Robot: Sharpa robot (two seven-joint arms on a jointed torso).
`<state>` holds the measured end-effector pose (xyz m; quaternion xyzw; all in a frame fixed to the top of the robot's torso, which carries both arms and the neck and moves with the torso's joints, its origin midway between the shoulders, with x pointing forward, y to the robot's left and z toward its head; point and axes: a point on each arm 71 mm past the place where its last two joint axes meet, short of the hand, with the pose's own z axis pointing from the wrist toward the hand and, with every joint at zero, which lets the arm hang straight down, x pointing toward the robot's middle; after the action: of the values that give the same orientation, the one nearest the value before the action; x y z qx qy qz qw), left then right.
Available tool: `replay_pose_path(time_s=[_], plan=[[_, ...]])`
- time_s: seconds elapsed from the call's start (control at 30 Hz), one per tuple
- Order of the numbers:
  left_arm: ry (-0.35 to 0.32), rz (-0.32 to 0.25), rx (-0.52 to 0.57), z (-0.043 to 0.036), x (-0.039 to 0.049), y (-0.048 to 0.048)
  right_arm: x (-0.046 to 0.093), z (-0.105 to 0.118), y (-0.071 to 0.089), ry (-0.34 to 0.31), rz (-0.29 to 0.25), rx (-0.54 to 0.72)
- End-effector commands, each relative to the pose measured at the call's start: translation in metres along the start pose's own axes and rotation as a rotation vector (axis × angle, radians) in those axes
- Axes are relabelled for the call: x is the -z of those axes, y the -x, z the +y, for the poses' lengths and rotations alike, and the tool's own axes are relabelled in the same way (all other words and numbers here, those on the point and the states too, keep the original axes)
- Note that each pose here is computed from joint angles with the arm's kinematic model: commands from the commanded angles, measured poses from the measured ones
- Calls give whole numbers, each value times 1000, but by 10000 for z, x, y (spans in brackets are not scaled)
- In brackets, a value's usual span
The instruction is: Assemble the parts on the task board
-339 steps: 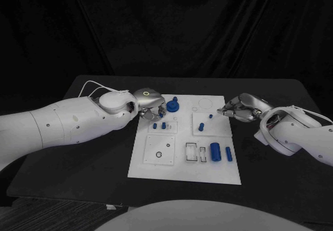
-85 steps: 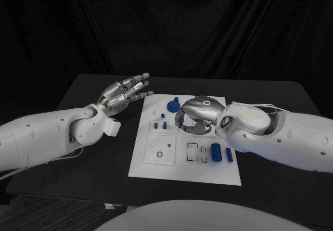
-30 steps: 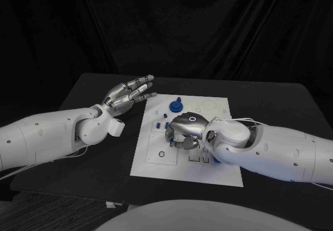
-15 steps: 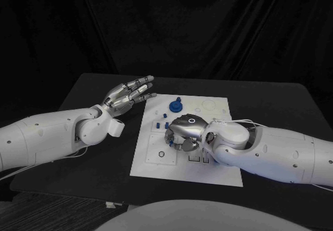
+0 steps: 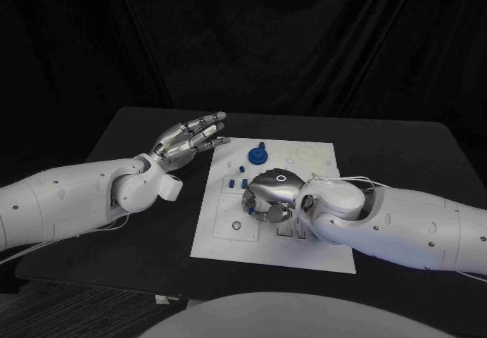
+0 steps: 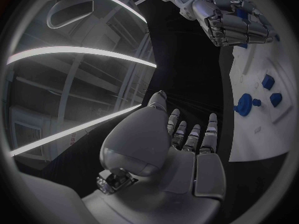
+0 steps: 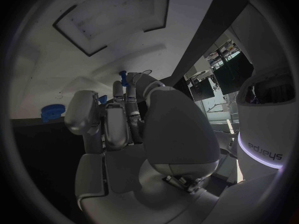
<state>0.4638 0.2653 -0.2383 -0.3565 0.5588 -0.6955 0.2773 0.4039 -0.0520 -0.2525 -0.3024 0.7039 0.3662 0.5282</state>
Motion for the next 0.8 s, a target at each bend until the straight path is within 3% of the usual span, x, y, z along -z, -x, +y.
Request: replay_pose_path(time_s=[0.03,0.8], plan=[[-5,10,17,6,-1,-14,-1,-10,-31,-20,19,4],[10,13,23,39,8,-16,-18,-19,-66,-35,51,5]])
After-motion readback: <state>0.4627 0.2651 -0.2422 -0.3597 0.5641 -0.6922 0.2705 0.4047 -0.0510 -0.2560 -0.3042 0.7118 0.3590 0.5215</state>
